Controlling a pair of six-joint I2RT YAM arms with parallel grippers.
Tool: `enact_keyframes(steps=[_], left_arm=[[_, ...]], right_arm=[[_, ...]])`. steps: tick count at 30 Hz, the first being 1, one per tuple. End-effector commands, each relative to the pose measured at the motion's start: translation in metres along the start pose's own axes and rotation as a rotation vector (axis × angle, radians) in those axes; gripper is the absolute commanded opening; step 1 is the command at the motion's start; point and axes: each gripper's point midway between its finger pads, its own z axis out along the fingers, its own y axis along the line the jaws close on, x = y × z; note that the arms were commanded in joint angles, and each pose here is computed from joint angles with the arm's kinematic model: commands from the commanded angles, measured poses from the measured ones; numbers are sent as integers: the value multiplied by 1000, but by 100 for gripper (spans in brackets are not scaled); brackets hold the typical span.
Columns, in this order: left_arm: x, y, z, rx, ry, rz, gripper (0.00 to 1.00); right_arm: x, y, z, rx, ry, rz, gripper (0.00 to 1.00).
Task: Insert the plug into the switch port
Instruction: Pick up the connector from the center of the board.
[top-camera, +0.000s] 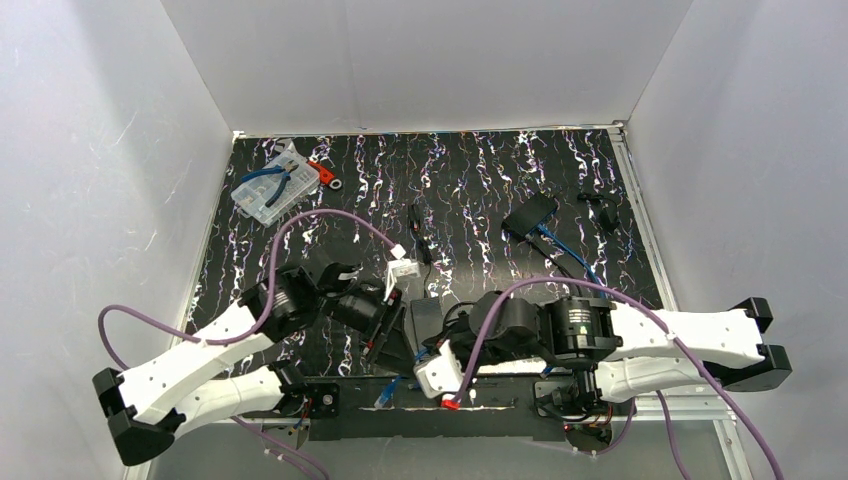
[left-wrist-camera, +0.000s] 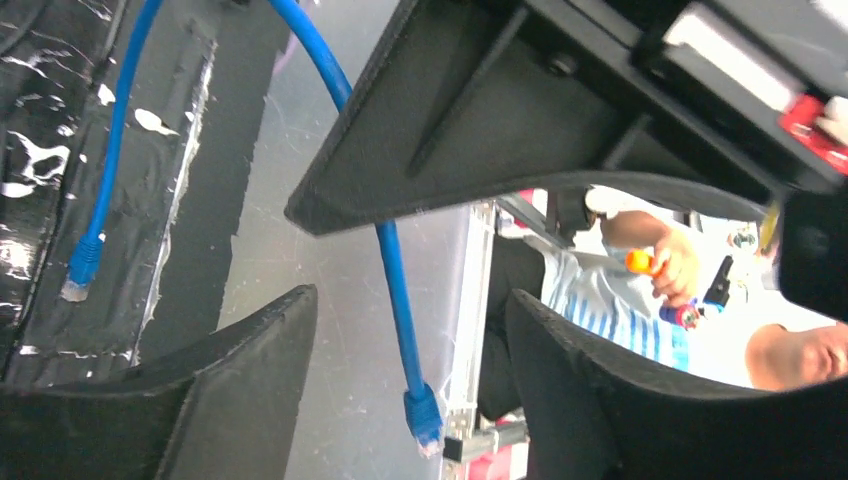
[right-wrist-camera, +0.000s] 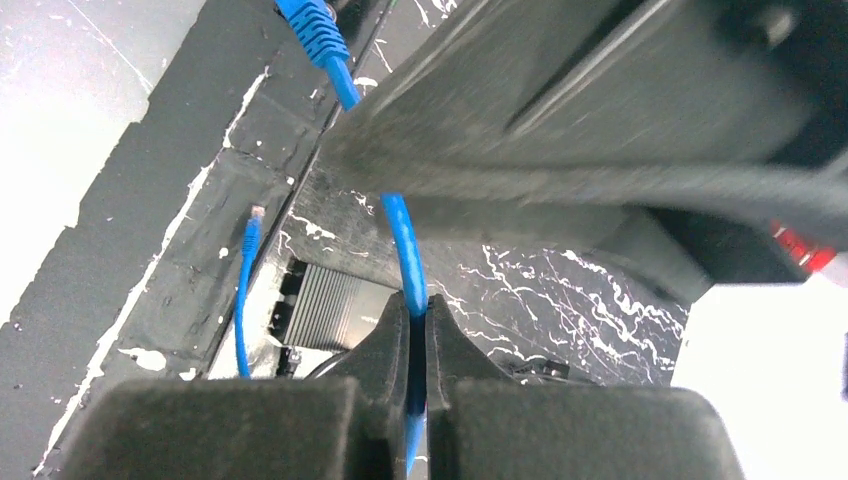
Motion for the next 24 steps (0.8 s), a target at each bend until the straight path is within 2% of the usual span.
enact_keyframes(steps=[1, 4, 5, 10, 17, 24], left_arm=[[-24, -9, -17, -81, -156, 122, 73], [-38, -8, -25, -135, -262, 149, 96], [-42, -9, -28, -137, -296, 156, 98], [-53, -15, -31, -103, -398, 143, 98], [-53, -9, -30, -105, -421, 117, 98], [-48, -6, -33, -116, -433, 82, 98]], right_arm=[[-7, -13, -20, 142, -39, 13, 1], [-4, -19, -27, 237, -38, 4, 1], [2, -20, -28, 274, -12, -4, 1], [7, -35, -38, 455, 3, -57, 1], [-5, -60, -55, 694, -30, -181, 1], [-12, -72, -73, 831, -48, -252, 1]])
